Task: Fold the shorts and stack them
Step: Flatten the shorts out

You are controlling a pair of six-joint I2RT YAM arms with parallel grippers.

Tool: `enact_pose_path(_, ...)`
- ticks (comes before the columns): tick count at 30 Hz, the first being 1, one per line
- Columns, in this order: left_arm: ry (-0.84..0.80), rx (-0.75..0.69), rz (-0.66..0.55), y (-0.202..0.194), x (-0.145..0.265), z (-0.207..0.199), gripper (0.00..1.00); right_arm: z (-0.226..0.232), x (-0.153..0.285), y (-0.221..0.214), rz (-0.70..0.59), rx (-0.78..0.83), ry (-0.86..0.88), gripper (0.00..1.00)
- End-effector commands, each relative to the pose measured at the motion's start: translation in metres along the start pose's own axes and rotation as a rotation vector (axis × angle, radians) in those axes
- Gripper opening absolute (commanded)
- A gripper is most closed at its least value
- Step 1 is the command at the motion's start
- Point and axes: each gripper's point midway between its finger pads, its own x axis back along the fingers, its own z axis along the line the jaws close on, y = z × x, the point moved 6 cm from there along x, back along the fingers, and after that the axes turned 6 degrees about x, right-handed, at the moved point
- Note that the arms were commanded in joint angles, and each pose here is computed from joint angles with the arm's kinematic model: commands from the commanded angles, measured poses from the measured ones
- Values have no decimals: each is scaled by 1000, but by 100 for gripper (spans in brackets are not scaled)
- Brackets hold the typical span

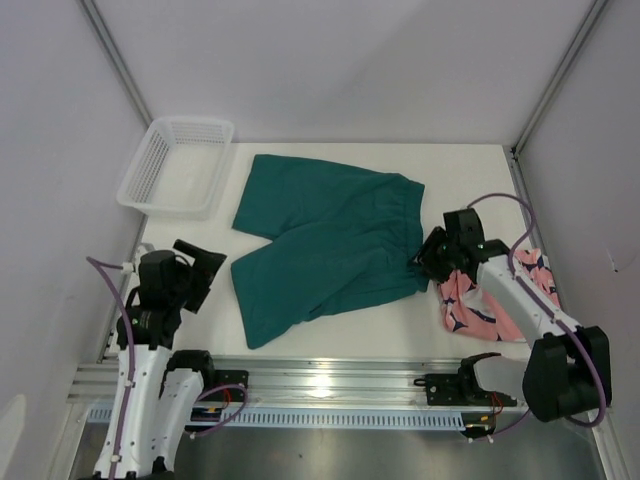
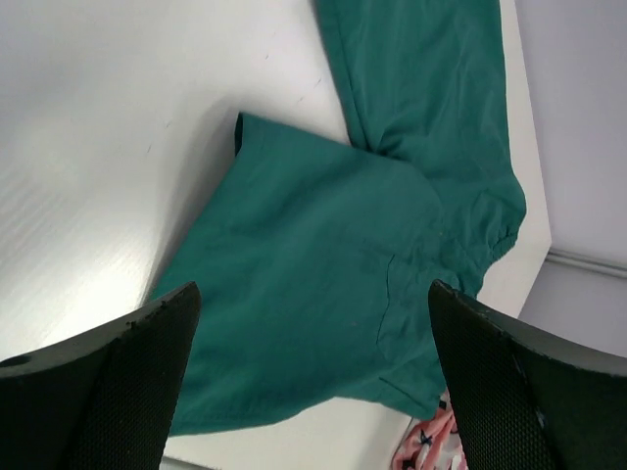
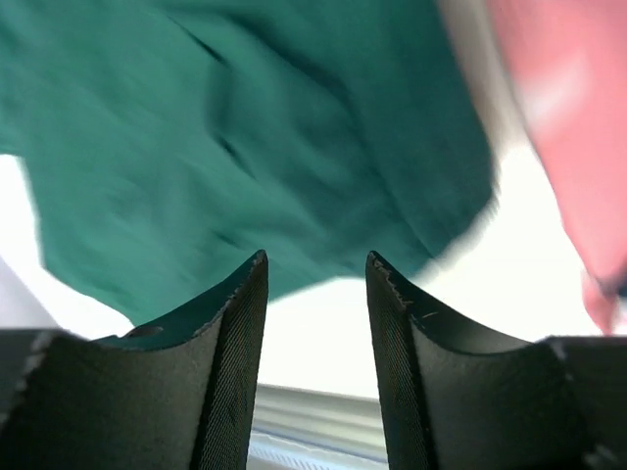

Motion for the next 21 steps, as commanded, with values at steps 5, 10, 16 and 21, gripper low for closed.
enact_pose_path(5, -3, 6, 54, -14, 11, 14, 99, -26, 28, -45, -47, -136, -53, 56)
enact_pose_path(10, 50, -29, 122, -21, -10, 21, 99, -33, 16, -50, -28, -163, -86, 61)
enact_pose_path(16, 72, -44, 280, -38, -36, 23, 99, -34, -6, -37, -35, -191, -99, 66)
enact_pose_path(21, 146, -75, 337, -43, -59, 33, 99, -41, -25, -28, -18, -221, -122, 64)
